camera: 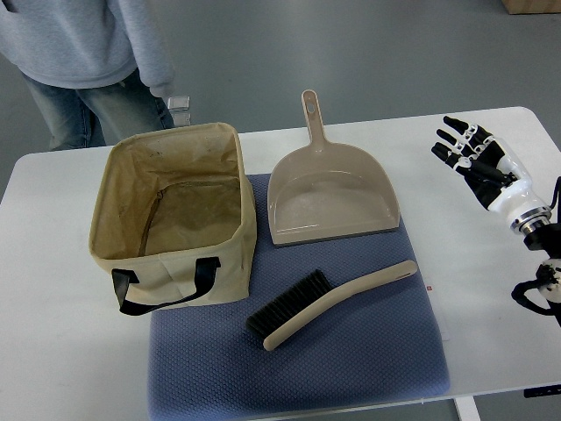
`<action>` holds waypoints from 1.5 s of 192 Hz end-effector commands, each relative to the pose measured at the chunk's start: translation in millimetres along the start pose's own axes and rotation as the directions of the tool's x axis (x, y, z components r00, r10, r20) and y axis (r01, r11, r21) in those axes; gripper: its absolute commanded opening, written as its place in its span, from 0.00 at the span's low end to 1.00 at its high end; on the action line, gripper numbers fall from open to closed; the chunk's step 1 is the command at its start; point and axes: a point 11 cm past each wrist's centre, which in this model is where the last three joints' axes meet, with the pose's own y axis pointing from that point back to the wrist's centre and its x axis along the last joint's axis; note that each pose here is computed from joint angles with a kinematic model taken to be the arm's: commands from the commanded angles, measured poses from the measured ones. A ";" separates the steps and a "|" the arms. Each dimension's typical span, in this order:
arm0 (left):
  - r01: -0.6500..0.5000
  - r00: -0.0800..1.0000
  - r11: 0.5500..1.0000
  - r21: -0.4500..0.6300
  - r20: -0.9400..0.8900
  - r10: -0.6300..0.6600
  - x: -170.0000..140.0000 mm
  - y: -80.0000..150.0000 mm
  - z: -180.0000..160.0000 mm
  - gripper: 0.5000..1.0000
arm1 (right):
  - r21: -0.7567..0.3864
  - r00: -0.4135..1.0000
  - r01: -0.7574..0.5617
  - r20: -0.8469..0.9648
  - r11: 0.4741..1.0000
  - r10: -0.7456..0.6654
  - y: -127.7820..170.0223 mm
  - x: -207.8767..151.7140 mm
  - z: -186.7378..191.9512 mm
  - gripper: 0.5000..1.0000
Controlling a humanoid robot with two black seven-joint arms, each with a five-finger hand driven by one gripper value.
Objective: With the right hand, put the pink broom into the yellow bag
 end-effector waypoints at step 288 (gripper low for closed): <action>0.001 1.000 1.000 0.002 0.000 -0.001 -0.5 0.0 -1.7 1.00 | 0.041 0.995 0.054 -0.082 0.998 -0.050 -7.3 3.5 -32.6 0.82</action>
